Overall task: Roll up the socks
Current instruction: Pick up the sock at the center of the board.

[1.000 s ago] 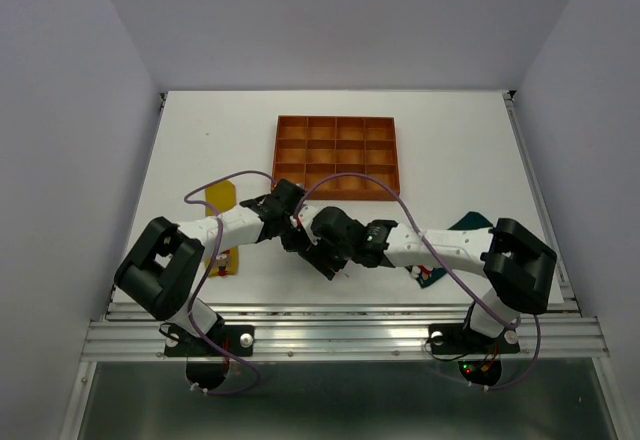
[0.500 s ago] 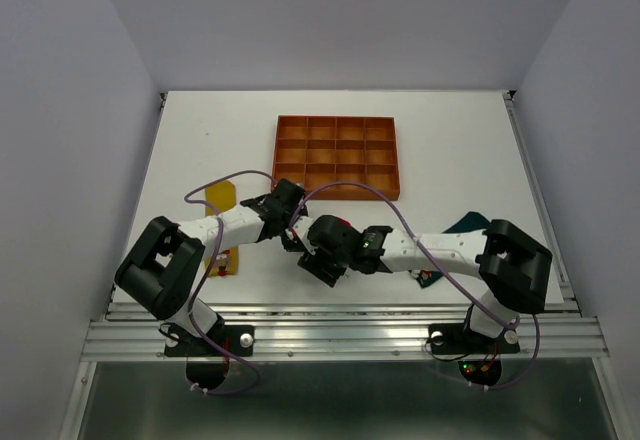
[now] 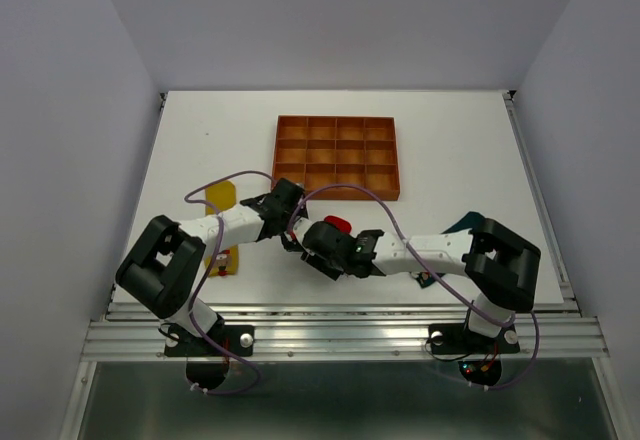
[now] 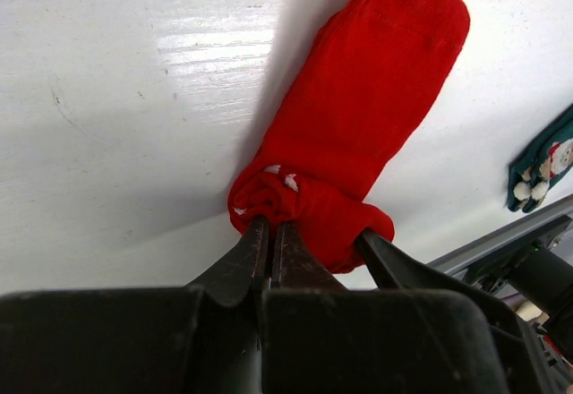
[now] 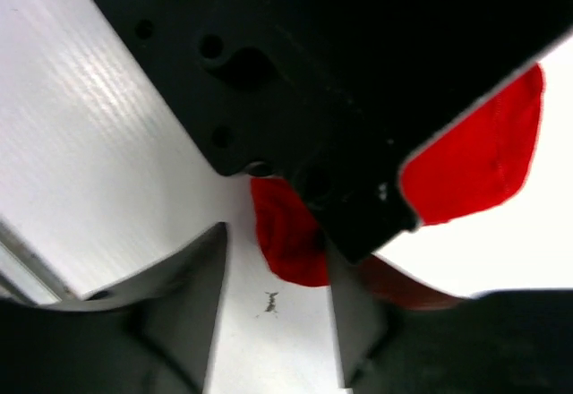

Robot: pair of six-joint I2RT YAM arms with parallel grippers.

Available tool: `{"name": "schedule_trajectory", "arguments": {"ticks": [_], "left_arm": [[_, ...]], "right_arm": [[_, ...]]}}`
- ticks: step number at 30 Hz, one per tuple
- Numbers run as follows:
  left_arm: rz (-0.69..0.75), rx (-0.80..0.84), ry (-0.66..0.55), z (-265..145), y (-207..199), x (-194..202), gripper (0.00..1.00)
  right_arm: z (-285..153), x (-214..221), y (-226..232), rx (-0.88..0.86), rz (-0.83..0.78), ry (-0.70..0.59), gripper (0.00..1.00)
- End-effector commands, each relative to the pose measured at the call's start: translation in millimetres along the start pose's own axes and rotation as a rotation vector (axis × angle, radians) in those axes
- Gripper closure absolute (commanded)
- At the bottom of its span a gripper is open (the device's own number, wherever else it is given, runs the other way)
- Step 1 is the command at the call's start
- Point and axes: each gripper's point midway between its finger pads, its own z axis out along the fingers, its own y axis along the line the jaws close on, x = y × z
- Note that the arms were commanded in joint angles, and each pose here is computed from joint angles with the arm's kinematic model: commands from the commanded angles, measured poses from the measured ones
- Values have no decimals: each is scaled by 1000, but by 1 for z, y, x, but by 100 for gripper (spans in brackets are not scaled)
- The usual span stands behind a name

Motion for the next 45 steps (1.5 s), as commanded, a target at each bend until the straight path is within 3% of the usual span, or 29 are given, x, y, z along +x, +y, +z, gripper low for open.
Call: {"name": "schedule_trajectory", "arguments": {"ticks": [1,4,7,15,17,18,21,33,45], "left_arm": [[24,-99,48,4,21,14,100],[26,-76,58,3,17,16,100],[22,-35,63,3,12,19,90],[26,-20,34,-7,7,14,70],[24,-15,27,-9,6,13,65],[26,-16,24,-10,6,12,57],[28,-18,1,-16,4,6,51],[-17,-50,-124,-41,19,-31,47],[-48,-25,-161,-53,30,-34,46]], "right_arm": [[16,19,-7,66,-13,73,58],[25,29,-11,95,-24,105,65],[33,35,-11,105,-28,124,67],[41,45,-10,113,-35,147,89],[39,41,-5,80,-28,141,93],[34,38,1,40,-24,138,94],[20,21,14,-34,34,92,96],[-2,3,36,-415,308,116,98],[-5,-22,20,-694,495,136,99]]}}
